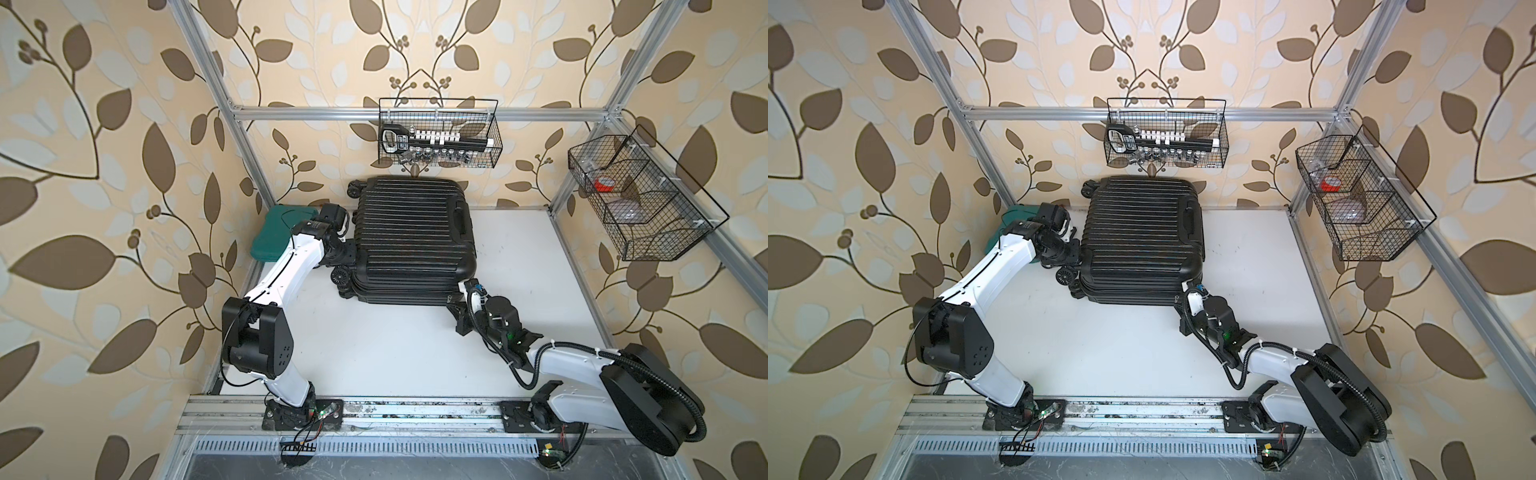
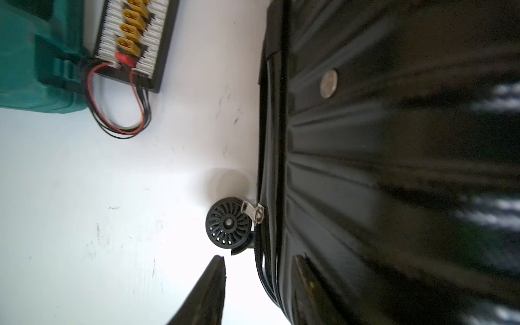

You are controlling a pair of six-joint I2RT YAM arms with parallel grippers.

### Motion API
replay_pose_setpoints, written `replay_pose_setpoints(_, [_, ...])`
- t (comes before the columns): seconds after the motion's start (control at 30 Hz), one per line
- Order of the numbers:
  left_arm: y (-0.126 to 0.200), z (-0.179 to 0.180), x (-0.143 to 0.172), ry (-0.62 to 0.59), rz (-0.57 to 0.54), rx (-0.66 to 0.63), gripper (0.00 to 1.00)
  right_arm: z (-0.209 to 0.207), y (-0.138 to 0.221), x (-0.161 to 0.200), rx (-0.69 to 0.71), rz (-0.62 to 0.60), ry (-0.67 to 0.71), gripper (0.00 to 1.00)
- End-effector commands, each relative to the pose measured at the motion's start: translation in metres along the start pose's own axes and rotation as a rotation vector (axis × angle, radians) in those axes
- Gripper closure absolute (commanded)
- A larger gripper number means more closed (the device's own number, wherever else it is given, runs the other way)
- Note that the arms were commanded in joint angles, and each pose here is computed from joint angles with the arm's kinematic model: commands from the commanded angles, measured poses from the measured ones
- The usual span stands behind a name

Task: Close the suitcase zippers
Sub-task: Zip the zipper on the suitcase.

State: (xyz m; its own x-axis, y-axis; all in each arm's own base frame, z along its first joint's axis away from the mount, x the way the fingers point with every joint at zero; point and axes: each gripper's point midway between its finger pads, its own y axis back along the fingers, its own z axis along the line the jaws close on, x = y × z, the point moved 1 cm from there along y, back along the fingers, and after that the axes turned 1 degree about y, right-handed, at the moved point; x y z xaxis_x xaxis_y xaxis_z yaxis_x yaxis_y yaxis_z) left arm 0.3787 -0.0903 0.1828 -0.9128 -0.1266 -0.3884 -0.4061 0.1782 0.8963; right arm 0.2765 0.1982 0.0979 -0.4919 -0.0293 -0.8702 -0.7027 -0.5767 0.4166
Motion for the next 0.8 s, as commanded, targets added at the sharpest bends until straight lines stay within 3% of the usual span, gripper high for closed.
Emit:
replay_pose_setpoints(0.0, [0.009,-0.070,0.029,-0.080,0.138,0.361,0.59,0.026,-0.003,-0.023,-0.120,-0.038,0.038,1.00])
replay_pose_setpoints(0.47, [0.007,-0.138,0.073,-0.152,0.188,0.467,0.58,0.067,-0.012,-0.028,-0.220,-0.030,0.124,1.00])
replay_pose_setpoints(0.77, [0.001,-0.171,0.095,-0.168,0.197,0.527,0.58,0.126,-0.022,-0.018,-0.330,0.001,0.191,1.00])
